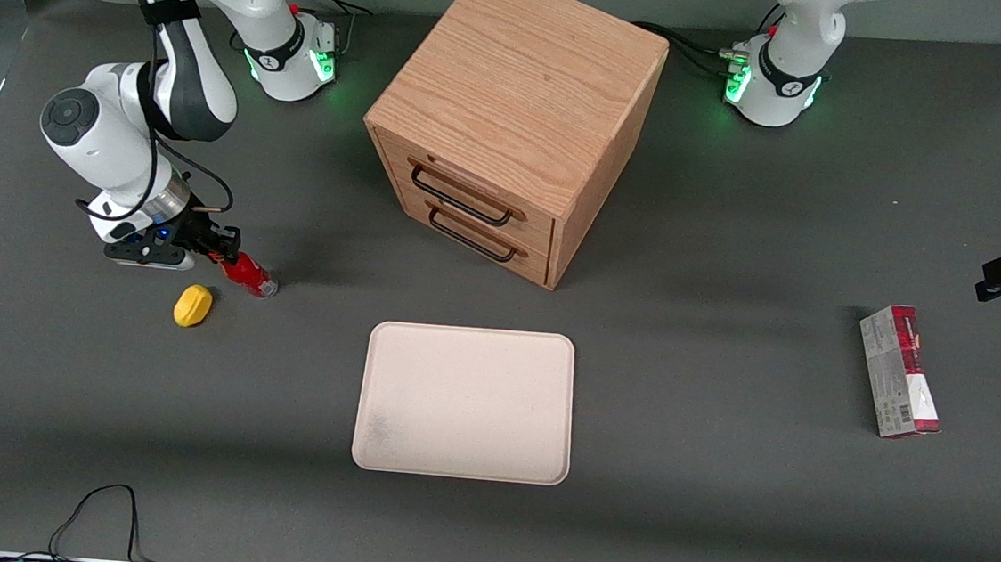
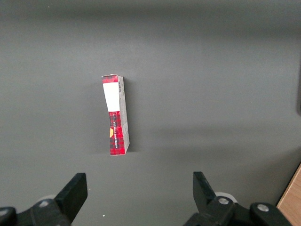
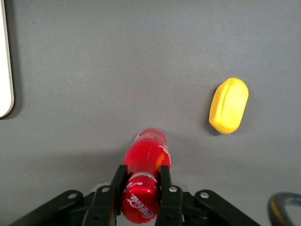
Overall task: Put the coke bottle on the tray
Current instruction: 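Close the right gripper on the bottle's neck, then lift the bottle and carry it with the right gripper over the white tray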
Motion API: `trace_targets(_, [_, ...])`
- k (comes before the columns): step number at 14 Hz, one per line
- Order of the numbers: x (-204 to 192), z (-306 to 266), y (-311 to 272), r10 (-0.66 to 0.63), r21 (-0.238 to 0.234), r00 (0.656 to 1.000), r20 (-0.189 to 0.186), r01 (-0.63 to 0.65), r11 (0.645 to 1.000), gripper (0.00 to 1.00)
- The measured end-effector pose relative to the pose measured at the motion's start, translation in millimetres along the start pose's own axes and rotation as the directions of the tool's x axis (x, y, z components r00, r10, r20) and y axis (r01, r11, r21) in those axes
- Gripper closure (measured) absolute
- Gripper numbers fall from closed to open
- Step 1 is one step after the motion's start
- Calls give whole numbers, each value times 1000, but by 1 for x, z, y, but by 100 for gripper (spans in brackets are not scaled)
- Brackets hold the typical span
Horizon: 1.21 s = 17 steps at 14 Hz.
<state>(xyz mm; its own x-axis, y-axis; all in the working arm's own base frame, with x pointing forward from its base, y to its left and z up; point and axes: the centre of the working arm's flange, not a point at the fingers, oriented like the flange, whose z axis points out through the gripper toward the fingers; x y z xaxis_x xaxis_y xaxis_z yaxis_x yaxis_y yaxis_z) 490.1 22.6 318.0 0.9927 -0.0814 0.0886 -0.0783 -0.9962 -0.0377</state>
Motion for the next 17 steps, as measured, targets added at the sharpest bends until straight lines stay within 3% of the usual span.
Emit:
trace_targets(1, [3, -4, -2, -3, 1, 1000, -2, 3, 1000, 68])
trace_targets(3, [19, -26, -7, -10, 1, 999, 31, 10, 1000, 68])
trace_targets(7, [67, -136, -19, -20, 4, 995, 95, 20, 1000, 68])
trace_targets(12, [98, -261, -32, -25, -10, 988, 151, 27, 1000, 68])
trace_targets(15, [125, -287, -60, -48, -24, 986, 158, 53, 998, 68])
trace_targets(17, [144, -288, -95, -56, -22, 988, 141, 60, 998, 68])
